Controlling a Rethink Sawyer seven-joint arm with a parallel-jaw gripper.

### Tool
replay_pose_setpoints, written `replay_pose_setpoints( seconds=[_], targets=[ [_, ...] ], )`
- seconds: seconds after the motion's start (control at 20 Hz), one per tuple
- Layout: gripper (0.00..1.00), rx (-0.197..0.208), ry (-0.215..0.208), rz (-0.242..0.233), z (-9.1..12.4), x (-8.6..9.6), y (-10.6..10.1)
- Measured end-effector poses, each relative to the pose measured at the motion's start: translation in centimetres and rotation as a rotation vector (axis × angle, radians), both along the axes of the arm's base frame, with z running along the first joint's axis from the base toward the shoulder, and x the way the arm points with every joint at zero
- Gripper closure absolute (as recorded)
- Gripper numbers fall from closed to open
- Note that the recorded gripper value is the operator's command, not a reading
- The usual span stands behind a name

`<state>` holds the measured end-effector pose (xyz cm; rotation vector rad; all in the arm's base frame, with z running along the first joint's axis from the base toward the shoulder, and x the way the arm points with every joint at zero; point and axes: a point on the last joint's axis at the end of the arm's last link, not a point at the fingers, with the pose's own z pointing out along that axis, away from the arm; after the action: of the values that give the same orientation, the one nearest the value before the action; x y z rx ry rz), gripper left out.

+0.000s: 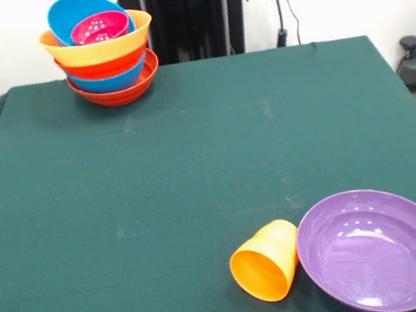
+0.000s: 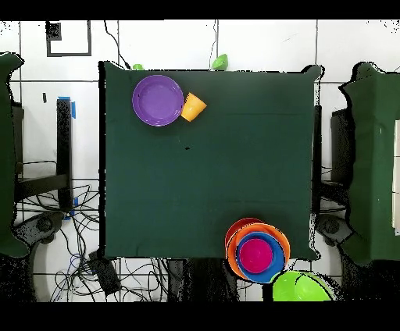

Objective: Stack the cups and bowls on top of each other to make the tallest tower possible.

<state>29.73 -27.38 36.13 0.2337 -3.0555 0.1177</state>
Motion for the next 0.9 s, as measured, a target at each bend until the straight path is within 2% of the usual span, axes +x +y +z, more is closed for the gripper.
replay_pose_setpoints(
  seconds=[0.15,0.45,0.75,0.9],
  targets=[
    [1.0,-0.016,-0.017,0.036,0.8,1.5,0.7],
    [1.0,-0.023,-0.034,0.076,1.3,2.9,1.7],
    [1.0,-0.036,-0.057,0.106,0.8,4.1,2.0],
    [1.0,-0.057,-0.081,0.113,0.3,4.6,1.5]
  ],
)
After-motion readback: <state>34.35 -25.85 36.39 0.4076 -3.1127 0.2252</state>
